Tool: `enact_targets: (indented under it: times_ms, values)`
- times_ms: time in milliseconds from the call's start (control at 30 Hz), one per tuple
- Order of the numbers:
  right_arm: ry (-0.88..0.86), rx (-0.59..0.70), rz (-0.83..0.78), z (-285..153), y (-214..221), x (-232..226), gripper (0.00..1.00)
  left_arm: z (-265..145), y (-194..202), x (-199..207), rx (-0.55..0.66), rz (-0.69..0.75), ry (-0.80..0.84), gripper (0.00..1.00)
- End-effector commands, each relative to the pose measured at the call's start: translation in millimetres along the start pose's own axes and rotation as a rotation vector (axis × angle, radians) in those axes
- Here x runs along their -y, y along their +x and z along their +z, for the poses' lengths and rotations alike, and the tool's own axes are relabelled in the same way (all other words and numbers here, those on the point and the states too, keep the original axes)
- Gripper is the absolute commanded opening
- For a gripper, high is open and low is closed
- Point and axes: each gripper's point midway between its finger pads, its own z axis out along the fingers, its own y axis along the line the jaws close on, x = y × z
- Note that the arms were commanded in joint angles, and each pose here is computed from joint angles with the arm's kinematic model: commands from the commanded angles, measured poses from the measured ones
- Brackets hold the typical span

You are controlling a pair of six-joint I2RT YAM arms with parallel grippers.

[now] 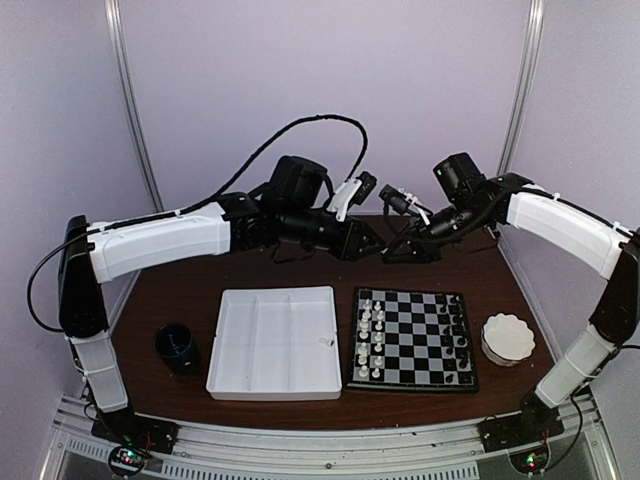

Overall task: Set up the chess pieces on the board
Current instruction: Pass from the right arm to the left

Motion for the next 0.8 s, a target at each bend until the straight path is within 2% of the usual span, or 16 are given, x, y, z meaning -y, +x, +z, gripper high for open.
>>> enact_targets:
  times_ms: [0,167,467,767]
  values:
    - [-0.014,0.025,0.009,-1,-5,2,0.12,-3,-14,7,0.038,0.0,0.022,0.31]
    - [-0.012,0.029,0.009,-2,-6,3,0.12,0,-11,6,0.027,-0.003,0.026,0.24]
    - [-0.011,0.035,0.017,-2,-7,4,0.12,6,-9,9,0.012,-0.025,0.051,0.2]
    - [-0.003,0.033,0.017,-2,-5,6,0.14,10,-7,5,0.005,-0.023,0.041,0.07]
